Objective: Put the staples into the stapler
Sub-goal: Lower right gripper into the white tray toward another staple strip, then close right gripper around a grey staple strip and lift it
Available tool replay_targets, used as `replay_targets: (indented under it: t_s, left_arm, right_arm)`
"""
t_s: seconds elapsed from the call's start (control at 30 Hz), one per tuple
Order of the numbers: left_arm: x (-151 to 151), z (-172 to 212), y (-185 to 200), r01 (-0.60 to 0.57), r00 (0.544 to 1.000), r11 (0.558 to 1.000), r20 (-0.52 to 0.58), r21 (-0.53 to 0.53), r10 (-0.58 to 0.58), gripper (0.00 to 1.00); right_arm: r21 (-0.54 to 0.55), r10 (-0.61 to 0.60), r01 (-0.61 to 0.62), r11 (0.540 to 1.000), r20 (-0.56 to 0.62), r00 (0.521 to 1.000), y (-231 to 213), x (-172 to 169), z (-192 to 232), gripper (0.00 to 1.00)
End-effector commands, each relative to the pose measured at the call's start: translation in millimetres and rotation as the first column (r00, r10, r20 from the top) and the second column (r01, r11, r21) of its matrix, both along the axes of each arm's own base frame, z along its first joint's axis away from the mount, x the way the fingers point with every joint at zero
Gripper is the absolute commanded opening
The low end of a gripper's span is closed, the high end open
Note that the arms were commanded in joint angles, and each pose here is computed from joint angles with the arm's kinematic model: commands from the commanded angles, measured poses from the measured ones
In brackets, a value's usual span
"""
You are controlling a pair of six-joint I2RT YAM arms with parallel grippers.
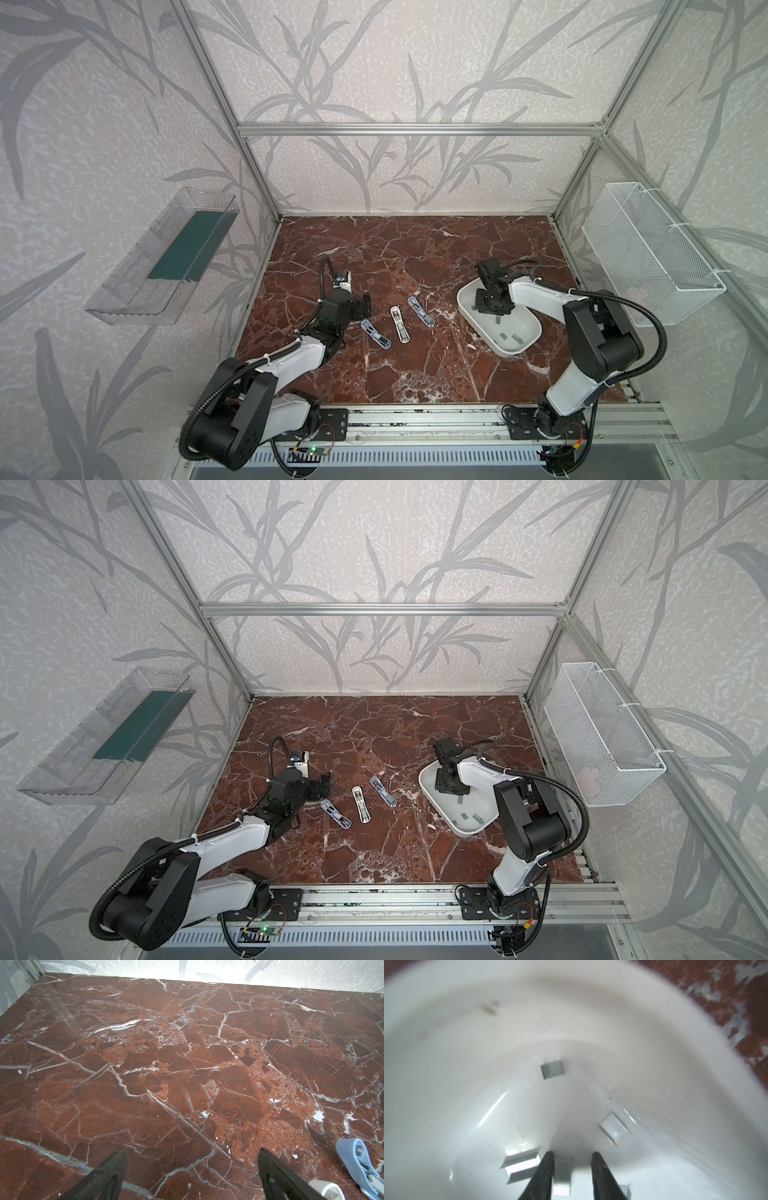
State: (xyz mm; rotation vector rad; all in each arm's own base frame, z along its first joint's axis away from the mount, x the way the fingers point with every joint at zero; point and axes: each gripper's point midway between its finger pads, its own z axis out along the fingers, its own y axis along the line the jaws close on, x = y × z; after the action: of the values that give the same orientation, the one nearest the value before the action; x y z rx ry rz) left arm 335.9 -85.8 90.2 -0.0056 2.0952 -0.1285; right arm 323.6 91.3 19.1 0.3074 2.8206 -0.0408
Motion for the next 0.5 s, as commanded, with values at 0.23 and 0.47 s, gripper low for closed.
replay_targets:
  t_s: [0.23,0.47]
  left_arm:
    - [5,8,-6,0.017,1.000,1.000,0.019,-0.010,-0.017,0.99]
    - [6,8,-6,0.019,1.000,1.000,0.018,-0.010,-0.019,0.99]
  right_arm:
    - [-0.017,0.000,-0.001,1.000,-0.032,0.999,-3,-11,-7,0.28]
    - [0.010,0.010,-0.009,1.000,-0.047,0.999,5,-6,-15,0.21]
